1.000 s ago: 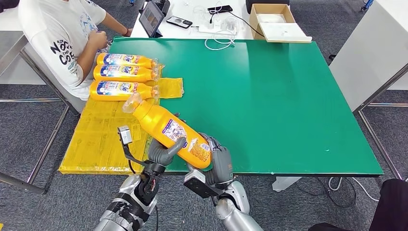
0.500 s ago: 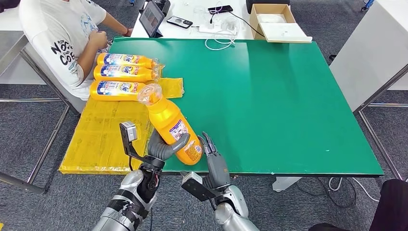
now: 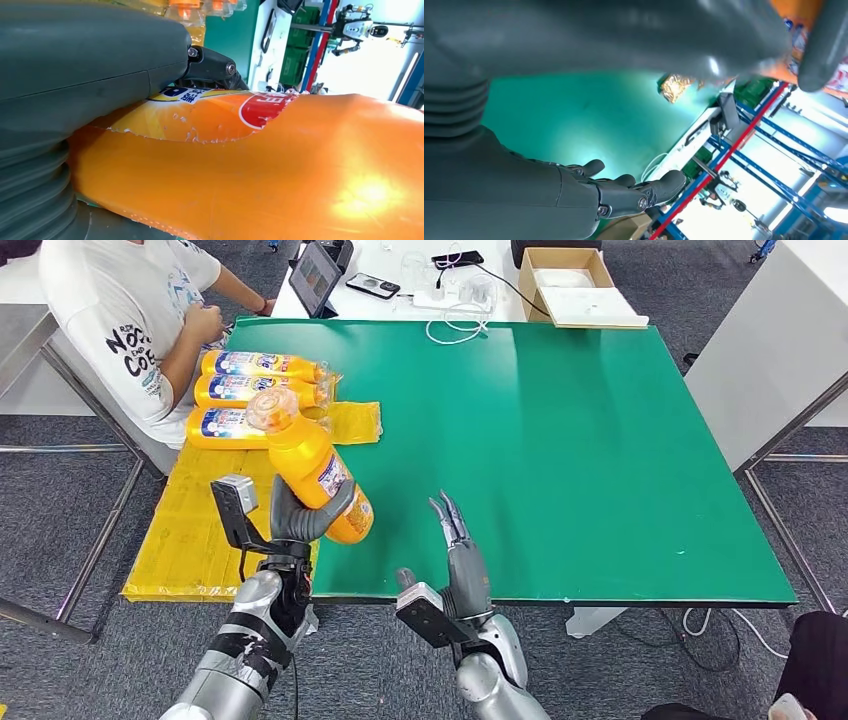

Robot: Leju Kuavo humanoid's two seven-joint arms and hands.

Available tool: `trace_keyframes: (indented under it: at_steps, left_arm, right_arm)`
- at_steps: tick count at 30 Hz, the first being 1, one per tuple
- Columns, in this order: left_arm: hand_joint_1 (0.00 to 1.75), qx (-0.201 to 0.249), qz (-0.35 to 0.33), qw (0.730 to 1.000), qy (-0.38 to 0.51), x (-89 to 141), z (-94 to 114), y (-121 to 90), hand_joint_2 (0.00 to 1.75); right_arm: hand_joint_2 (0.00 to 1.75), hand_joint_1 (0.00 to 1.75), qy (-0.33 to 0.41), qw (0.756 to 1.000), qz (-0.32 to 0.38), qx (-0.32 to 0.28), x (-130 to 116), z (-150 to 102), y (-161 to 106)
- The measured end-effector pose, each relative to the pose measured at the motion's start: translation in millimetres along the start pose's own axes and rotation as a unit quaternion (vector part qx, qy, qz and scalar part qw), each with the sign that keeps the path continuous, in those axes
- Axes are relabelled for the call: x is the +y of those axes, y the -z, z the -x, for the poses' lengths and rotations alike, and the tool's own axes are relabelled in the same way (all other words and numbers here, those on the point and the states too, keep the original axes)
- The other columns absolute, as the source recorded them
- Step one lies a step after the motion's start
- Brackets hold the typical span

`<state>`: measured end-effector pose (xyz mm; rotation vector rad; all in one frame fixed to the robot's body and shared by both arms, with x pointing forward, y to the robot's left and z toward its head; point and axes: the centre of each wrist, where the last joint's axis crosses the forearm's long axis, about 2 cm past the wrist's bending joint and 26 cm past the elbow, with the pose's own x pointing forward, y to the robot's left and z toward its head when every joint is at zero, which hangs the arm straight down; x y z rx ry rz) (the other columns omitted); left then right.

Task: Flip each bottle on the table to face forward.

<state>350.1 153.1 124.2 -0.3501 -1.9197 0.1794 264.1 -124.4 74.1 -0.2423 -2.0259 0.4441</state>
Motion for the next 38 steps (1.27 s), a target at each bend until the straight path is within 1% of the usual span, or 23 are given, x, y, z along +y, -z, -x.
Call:
trace_keyframes:
  at_steps: [7,11,14,16,18,19,20,21,22,24,25,26,27,31,34,38]
  left_arm:
    - [1.75,-0.006,-0.008,1.000,0.005,2.5,-1.8,3.2,1.75]
    - [1.75,-0.024,-0.037,0.998,0.042,8.4,-4.5,8.2,1.75]
    - [1.75,-0.048,-0.067,0.991,0.104,17.4,-6.9,12.9,1.75]
    - [1.75,-0.076,-0.089,0.974,0.192,24.8,-7.9,14.4,1.75]
    - [1.75,-0.103,-0.102,0.941,0.305,34.3,-8.8,15.9,1.75]
    - [1.75,-0.110,-0.098,0.918,0.369,40.6,-10.0,16.8,1.75]
    - [1.75,-0.110,-0.088,0.888,0.438,47.3,-11.9,17.9,1.75]
    - [1.75,-0.105,-0.068,0.849,0.514,54.2,-14.2,19.0,1.75]
    - [1.75,-0.099,-0.040,0.799,0.592,61.2,-16.1,20.0,1.75]
    - [1.75,-0.098,0.032,0.682,0.724,75.2,-16.4,19.8,1.75]
    - [1.75,-0.099,0.060,0.636,0.763,81.9,-15.0,18.3,1.75]
    - [1.75,-0.094,0.074,0.610,0.784,88.1,-13.7,16.7,1.75]
    - [1.75,-0.082,0.072,0.601,0.792,93.7,-12.3,15.4,1.75]
    - [1.75,-0.022,0.031,0.609,0.792,112.3,-8.9,13.1,1.75]
    - [1.75,0.003,0.028,0.599,0.800,120.1,-6.0,13.4,1.75]
    - [1.75,0.023,0.050,0.579,0.814,124.9,0.1,13.5,1.75]
  right_arm:
    - [0.00,0.00,0.002,1.000,0.005,-0.005,-3.1,-1.9,0.8]
    - [0.00,0.00,0.014,1.000,0.016,-0.011,-4.8,-4.7,1.8]
    - [0.00,0.00,0.025,0.999,0.032,-0.023,-7.4,-9.3,3.7]
    - [0.00,0.00,0.030,0.998,0.050,-0.035,-9.6,-12.8,5.2]
    - [0.00,0.00,0.034,0.995,0.074,-0.050,-12.3,-16.9,7.0]
    - [0.00,0.00,0.036,0.994,0.089,-0.058,-13.9,-19.4,8.2]
    - [0.00,0.00,0.037,0.991,0.107,-0.066,-15.7,-22.4,9.6]
    - [0.00,0.00,0.039,0.989,0.125,-0.073,-17.5,-25.6,11.3]
    - [0.00,0.00,0.041,0.986,0.140,-0.079,-19.0,-28.9,13.1]
    - [0.00,0.00,0.047,0.983,0.154,-0.089,-20.4,-34.7,16.5]
    - [0.00,0.00,0.050,0.982,0.156,-0.093,-20.4,-37.1,17.7]
    - [0.00,0.00,0.052,0.981,0.157,-0.097,-20.3,-39.1,18.6]
    - [0.00,0.00,0.054,0.981,0.157,-0.100,-20.0,-40.5,19.2]
    - [0.00,0.00,0.061,0.981,0.153,-0.105,-18.2,-43.8,20.3]
    - [0.00,0.00,0.067,0.981,0.148,-0.108,-17.4,-45.0,21.5]
    - [0.00,0.00,0.072,0.981,0.145,-0.110,-16.6,-46.2,22.8]
